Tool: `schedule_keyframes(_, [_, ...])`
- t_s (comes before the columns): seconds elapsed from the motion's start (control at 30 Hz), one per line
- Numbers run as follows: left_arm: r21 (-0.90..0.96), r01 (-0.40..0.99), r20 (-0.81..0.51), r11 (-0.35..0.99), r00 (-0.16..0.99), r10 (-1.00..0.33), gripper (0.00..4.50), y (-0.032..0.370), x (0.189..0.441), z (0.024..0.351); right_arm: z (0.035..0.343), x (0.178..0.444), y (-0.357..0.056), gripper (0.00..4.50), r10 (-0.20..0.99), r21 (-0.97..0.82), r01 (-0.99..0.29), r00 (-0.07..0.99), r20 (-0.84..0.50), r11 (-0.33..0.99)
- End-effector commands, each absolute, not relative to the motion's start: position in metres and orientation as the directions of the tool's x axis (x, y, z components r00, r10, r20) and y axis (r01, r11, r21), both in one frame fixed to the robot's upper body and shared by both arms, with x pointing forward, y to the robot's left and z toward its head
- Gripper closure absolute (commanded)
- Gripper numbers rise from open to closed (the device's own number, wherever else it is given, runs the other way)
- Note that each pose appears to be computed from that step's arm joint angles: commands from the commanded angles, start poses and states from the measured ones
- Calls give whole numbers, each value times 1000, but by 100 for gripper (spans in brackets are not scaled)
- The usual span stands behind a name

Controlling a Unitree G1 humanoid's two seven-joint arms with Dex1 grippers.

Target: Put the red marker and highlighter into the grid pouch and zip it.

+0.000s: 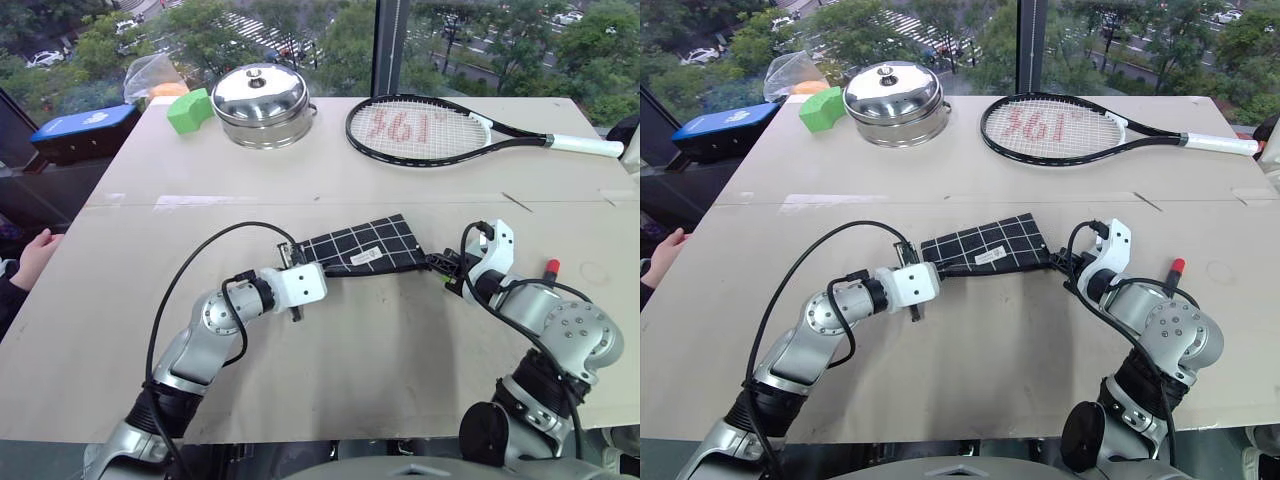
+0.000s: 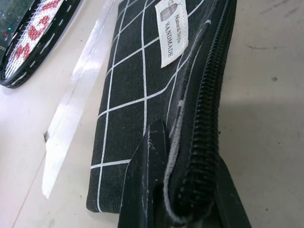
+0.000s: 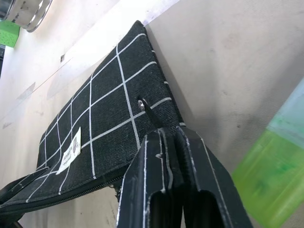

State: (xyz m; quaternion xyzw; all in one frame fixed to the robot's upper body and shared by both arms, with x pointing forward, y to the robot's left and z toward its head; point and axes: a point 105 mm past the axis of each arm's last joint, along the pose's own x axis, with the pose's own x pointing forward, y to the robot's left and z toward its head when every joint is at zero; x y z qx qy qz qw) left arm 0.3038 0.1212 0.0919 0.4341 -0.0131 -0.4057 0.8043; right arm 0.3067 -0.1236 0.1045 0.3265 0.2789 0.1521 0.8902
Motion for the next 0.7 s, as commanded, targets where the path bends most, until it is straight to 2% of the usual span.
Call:
schedule_keyframes(0.03, [724,625,-291,292,661,-692,450,110,301,105,114,300,-107,445,517,701,-163,791,-328,694])
schedule_keyframes(0.2, [706,632,-291,318,669,-684,450,112,303,104,123,298,-112,445,506,641,-218,806,-307,736])
schedule_keyframes(0.33, [699,635,-291,330,673,-679,450,113,304,103,132,290,-113,445,519,480,-350,807,-281,804])
schedule_keyframes(0.43, [699,633,-290,332,676,-678,450,114,304,104,133,280,-112,445,538,170,-511,777,-326,842])
schedule_keyframes(0.53, [700,632,-290,333,677,-676,450,114,304,103,128,272,-109,373,550,-108,-621,751,-365,776])
schedule_keyframes(0.6, [700,632,-290,333,678,-676,450,115,304,102,126,273,-110,259,537,-240,-635,759,-368,734])
schedule_keyframes(0.63, [700,632,-290,333,678,-676,450,114,304,102,127,275,-110,221,536,-315,-640,764,-358,701])
schedule_keyframes(0.7, [701,631,-290,332,678,-676,450,114,303,102,129,275,-106,221,560,-411,-651,759,-332,638])
